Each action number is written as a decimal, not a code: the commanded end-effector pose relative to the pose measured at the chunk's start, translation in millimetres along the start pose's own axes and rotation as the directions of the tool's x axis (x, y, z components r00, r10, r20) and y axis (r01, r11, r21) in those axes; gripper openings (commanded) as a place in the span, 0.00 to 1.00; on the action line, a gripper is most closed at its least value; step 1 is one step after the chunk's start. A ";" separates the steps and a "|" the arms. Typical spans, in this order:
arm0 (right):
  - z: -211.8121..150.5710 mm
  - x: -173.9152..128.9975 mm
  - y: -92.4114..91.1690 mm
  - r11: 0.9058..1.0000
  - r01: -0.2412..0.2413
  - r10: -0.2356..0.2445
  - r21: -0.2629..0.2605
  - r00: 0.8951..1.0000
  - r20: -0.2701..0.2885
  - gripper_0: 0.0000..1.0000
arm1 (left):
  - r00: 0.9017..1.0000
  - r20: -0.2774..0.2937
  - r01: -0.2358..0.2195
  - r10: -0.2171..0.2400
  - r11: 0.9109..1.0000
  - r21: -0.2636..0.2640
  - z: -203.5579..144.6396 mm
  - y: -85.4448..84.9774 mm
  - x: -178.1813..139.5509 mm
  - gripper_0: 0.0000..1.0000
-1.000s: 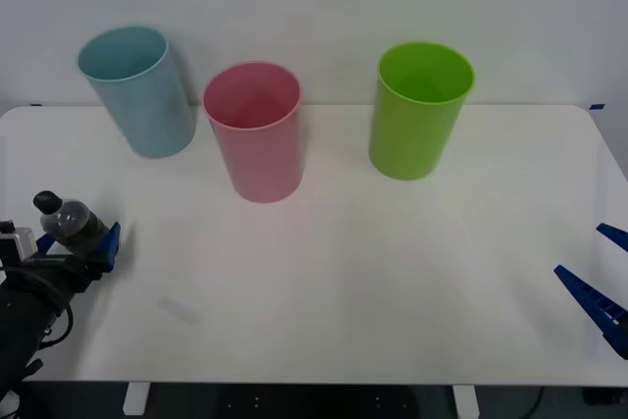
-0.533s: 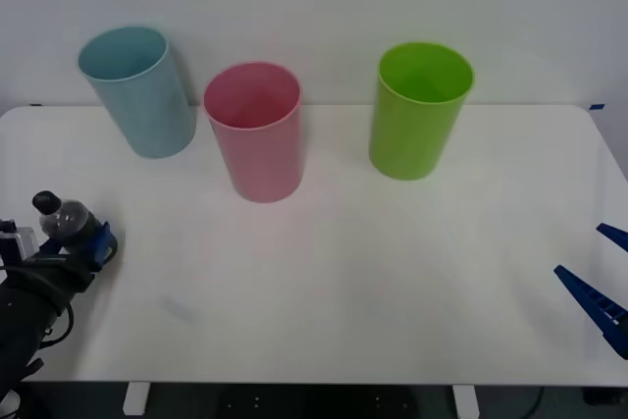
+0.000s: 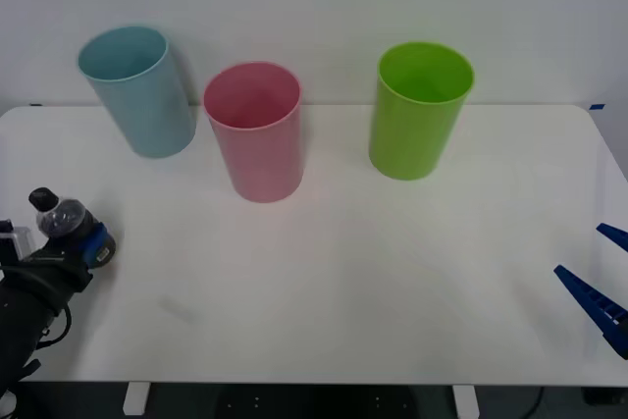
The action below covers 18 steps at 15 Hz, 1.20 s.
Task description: Grasp the object on the table and drop it into the matching bin: aluminum can to the light blue bin, PET bottle to the pink bin.
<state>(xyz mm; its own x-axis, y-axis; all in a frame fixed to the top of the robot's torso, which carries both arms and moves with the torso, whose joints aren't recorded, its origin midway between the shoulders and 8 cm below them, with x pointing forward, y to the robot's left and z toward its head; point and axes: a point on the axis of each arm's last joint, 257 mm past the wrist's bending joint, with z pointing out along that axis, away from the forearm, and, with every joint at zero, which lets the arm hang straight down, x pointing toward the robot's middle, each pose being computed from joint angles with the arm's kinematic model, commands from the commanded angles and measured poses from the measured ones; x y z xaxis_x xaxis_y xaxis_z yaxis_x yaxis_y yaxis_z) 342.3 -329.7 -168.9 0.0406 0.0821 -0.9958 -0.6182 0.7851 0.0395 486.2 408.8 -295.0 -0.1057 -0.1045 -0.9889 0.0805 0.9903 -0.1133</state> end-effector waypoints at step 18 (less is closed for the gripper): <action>0.0 0.0 0.0 1.000 0.000 0.000 0.000 1.000 0.000 1.00 | 0.963 0.264 -0.028 -0.048 0.961 0.274 3.8 -87.8 -197.7 0.00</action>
<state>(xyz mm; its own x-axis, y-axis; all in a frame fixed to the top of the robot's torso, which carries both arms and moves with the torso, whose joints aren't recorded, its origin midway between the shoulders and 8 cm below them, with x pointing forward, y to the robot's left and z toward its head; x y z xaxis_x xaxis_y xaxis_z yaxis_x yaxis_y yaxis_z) 342.3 -329.7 -168.9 0.0406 0.0821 -0.9958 -0.6182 0.7851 0.0395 500.5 347.8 -96.3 0.1585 -0.1525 -0.9755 0.3314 0.9389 -0.0929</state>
